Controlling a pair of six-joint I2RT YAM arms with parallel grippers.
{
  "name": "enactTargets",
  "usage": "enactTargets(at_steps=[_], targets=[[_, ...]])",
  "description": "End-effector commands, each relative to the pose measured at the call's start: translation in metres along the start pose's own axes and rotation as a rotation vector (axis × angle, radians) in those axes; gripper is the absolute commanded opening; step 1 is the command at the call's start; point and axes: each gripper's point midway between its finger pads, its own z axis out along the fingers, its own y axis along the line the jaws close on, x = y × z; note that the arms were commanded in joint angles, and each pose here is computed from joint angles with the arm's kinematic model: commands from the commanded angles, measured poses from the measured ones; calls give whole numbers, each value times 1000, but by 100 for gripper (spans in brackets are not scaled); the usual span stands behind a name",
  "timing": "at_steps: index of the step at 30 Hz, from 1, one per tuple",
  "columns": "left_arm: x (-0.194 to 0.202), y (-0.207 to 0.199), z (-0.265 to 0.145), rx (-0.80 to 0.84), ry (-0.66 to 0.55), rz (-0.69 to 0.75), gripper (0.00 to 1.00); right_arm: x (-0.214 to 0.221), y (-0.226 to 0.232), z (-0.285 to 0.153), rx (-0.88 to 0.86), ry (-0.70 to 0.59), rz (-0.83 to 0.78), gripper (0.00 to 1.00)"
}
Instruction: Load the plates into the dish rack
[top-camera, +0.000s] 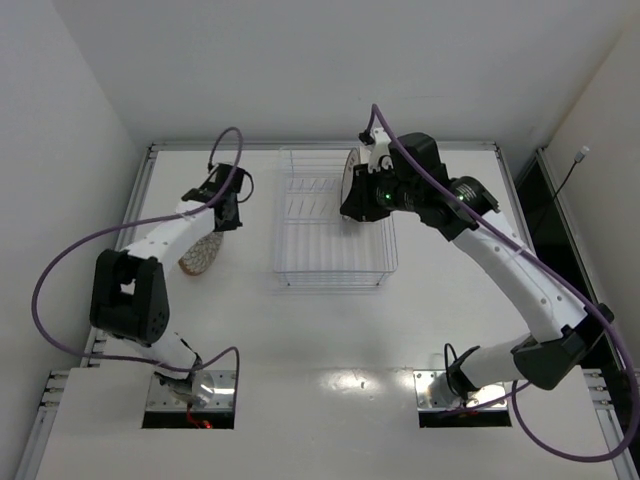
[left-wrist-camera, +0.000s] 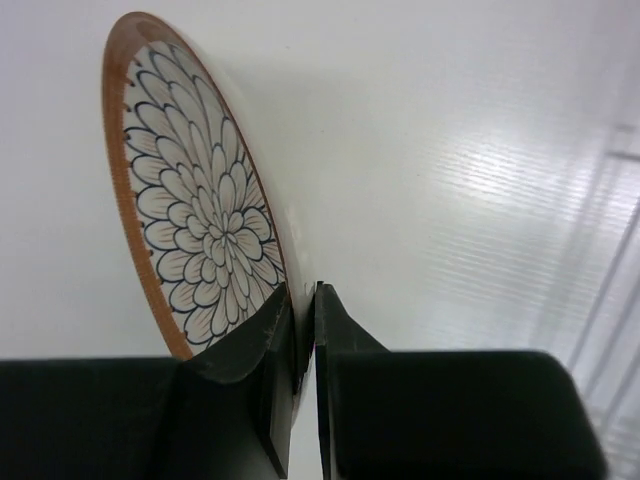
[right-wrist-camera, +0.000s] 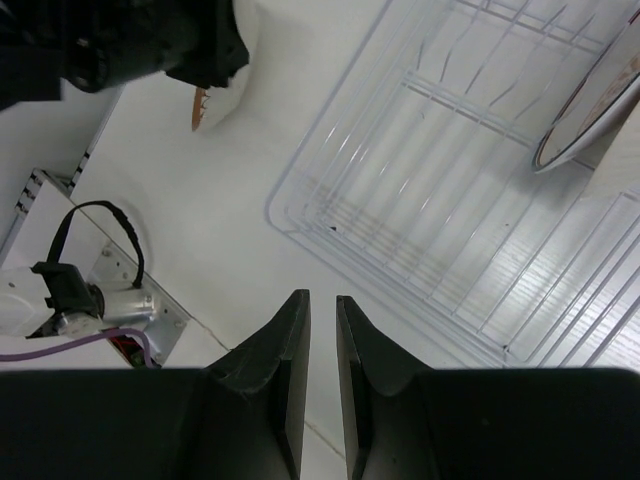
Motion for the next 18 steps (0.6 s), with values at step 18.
enactTargets(at_steps=[18], targets=[[-230, -22, -296, 884, -708, -371, 0, 1, -1, -42, 24, -77, -10, 14]])
